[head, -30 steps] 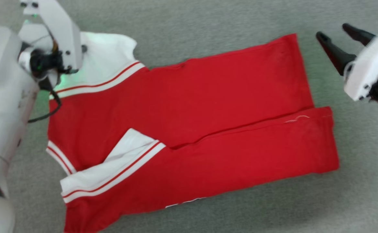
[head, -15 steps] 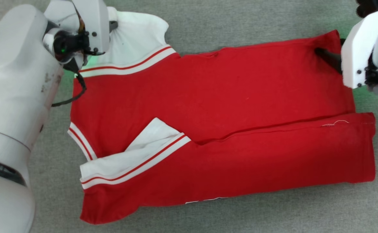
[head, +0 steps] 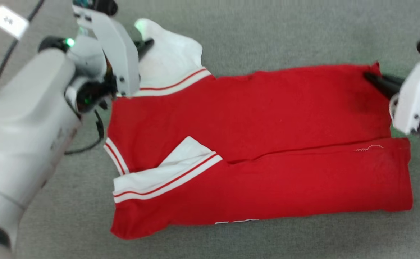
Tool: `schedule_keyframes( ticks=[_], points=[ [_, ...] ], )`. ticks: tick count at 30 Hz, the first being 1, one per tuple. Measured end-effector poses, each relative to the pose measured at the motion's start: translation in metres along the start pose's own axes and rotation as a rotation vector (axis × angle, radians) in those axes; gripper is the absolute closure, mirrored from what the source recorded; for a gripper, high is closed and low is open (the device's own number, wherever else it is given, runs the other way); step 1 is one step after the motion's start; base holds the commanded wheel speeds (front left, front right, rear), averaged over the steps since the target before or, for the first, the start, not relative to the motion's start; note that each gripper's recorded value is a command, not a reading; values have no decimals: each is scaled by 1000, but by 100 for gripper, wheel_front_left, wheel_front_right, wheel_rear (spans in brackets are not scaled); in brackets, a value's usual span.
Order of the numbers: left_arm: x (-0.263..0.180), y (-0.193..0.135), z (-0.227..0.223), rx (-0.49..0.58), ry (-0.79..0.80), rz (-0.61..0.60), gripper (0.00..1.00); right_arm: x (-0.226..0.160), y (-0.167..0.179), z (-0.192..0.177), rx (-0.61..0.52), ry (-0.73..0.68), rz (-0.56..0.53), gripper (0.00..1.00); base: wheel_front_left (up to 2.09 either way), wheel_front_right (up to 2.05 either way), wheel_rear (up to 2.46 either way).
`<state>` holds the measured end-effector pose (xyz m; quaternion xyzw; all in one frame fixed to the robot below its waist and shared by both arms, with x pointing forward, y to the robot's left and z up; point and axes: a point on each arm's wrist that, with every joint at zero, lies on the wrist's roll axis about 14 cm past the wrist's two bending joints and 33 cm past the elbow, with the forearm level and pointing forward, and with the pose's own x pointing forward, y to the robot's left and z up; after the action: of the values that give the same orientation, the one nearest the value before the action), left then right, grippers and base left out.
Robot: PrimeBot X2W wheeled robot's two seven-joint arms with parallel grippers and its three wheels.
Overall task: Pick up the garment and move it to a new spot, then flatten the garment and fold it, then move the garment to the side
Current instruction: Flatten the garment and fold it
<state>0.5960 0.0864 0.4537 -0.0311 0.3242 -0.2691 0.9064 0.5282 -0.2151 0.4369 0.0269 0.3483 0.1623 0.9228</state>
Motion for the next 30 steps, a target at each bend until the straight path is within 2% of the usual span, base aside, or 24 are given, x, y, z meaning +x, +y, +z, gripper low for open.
schedule_keyframes(
  ticks=[4,10,16,19,24,30],
  points=[
    [-33,-22,4,27,-80,-70,100,-27,11,-8,3,-39,39,100,0,0,0],
    [-90,-27,-16,33,-163,-86,100,-64,16,-25,-2,-53,60,100,0,0,0],
    [-136,-45,-55,-41,-220,-106,100,-87,13,-49,20,-35,59,100,0,0,0],
    [-152,-57,-79,-107,-215,-125,100,-90,13,-60,45,-21,65,100,0,0,0],
    [-165,-53,-120,-204,-161,-79,100,-86,14,-69,77,-20,72,100,0,0,0],
    [-155,-45,-158,-271,-92,-30,100,-74,8,-92,32,33,37,100,0,0,0]
  ],
)
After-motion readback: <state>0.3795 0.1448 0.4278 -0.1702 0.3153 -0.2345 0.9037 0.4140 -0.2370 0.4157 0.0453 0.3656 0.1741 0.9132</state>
